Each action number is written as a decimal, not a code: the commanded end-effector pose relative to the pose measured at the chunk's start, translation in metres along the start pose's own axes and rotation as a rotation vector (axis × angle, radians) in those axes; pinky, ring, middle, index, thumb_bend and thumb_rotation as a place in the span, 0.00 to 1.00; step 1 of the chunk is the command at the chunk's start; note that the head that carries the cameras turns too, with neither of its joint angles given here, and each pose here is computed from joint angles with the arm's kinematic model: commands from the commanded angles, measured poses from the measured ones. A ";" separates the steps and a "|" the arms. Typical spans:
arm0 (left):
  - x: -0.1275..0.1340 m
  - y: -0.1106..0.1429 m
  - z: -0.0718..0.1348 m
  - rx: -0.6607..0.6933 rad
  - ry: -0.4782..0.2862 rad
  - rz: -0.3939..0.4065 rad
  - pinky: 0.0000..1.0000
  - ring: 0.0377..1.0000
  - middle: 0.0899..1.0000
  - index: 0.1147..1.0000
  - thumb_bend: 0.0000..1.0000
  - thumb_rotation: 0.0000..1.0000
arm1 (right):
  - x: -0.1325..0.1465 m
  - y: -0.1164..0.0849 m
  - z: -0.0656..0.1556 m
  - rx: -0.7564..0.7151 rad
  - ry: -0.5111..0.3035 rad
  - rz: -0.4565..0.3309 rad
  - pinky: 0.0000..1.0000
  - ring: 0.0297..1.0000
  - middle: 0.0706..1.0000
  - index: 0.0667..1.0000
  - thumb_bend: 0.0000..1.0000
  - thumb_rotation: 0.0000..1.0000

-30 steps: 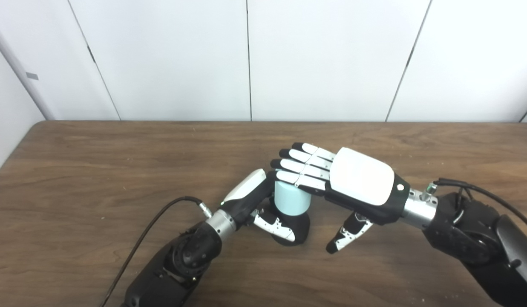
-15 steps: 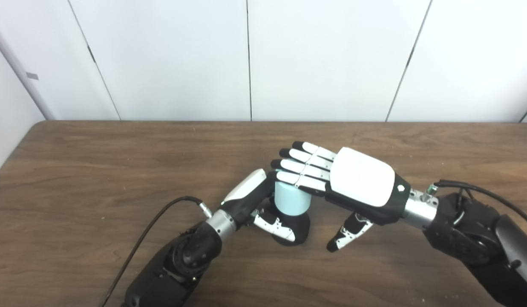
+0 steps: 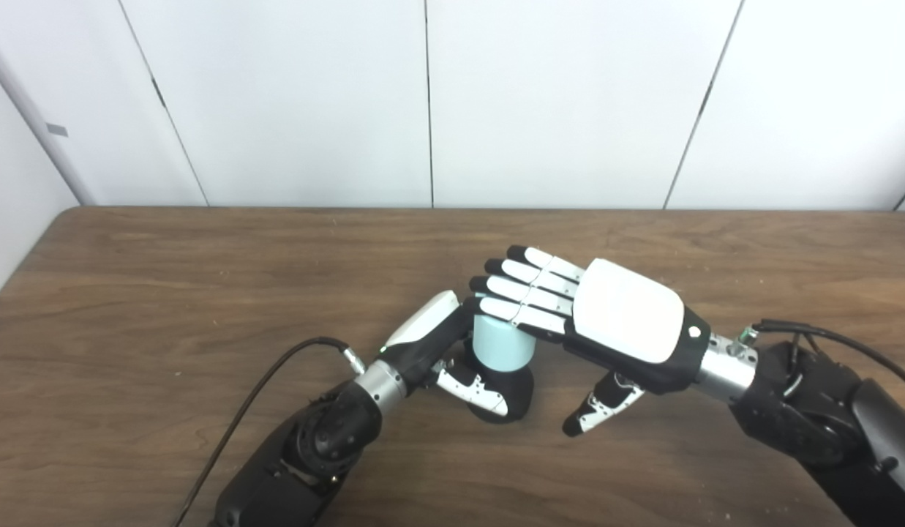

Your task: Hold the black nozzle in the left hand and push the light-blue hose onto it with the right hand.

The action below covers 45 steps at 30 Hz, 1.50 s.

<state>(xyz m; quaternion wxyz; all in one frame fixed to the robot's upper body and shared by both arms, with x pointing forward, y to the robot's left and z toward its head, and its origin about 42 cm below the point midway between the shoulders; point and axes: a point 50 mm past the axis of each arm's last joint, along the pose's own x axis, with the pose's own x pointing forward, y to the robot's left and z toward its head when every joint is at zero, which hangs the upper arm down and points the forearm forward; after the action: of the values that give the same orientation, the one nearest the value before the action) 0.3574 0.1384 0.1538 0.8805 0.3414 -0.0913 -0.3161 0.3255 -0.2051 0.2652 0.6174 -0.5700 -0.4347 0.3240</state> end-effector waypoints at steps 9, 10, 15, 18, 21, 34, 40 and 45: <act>-0.028 -0.027 -0.045 0.027 0.246 -0.158 0.27 0.33 0.42 0.42 0.53 0.00 | -0.010 0.002 0.006 -0.035 -0.038 0.050 1.00 0.98 0.96 0.91 0.74 0.15; -0.028 -0.027 -0.045 0.028 0.246 -0.158 0.27 0.33 0.42 0.42 0.53 0.00 | -0.010 0.002 0.006 -0.036 -0.043 0.046 1.00 0.98 0.96 0.91 0.73 0.15; -0.028 -0.027 -0.044 0.032 0.247 -0.157 0.27 0.33 0.42 0.42 0.53 0.00 | -0.009 0.004 0.009 -0.043 -0.062 0.032 1.00 0.99 0.96 0.92 0.73 0.14; -0.028 -0.027 -0.044 0.038 0.251 -0.159 0.31 0.36 0.44 0.41 0.53 0.00 | -0.006 0.009 0.010 -0.064 -0.084 0.030 1.00 1.00 0.96 0.91 0.73 0.14; -0.028 -0.027 -0.044 0.041 0.251 -0.160 0.32 0.38 0.44 0.41 0.53 0.00 | -0.005 0.011 0.008 -0.087 -0.101 0.035 1.00 1.00 0.95 0.90 0.73 0.15; -0.027 -0.027 -0.044 0.034 0.250 -0.164 0.31 0.36 0.44 0.41 0.53 0.00 | 0.001 0.002 -0.001 -0.103 -0.113 0.027 1.00 0.98 0.93 0.87 0.73 0.14; -0.027 -0.027 -0.045 0.024 0.246 -0.163 0.30 0.36 0.43 0.42 0.53 0.00 | 0.003 -0.006 -0.006 0.003 -0.063 -0.019 1.00 0.99 0.95 0.91 0.71 0.15; -0.027 -0.028 -0.045 0.020 0.250 -0.164 0.31 0.37 0.43 0.42 0.53 0.00 | 0.005 -0.003 -0.006 0.141 -0.004 -0.070 1.00 0.98 0.96 0.92 0.73 0.18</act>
<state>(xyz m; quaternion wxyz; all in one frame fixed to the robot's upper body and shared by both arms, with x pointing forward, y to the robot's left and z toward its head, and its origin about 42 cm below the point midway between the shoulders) 0.3561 0.1397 0.1553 0.8782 0.3447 -0.0913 -0.3188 0.3278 -0.2002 0.2588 0.6627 -0.5100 -0.4310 0.3391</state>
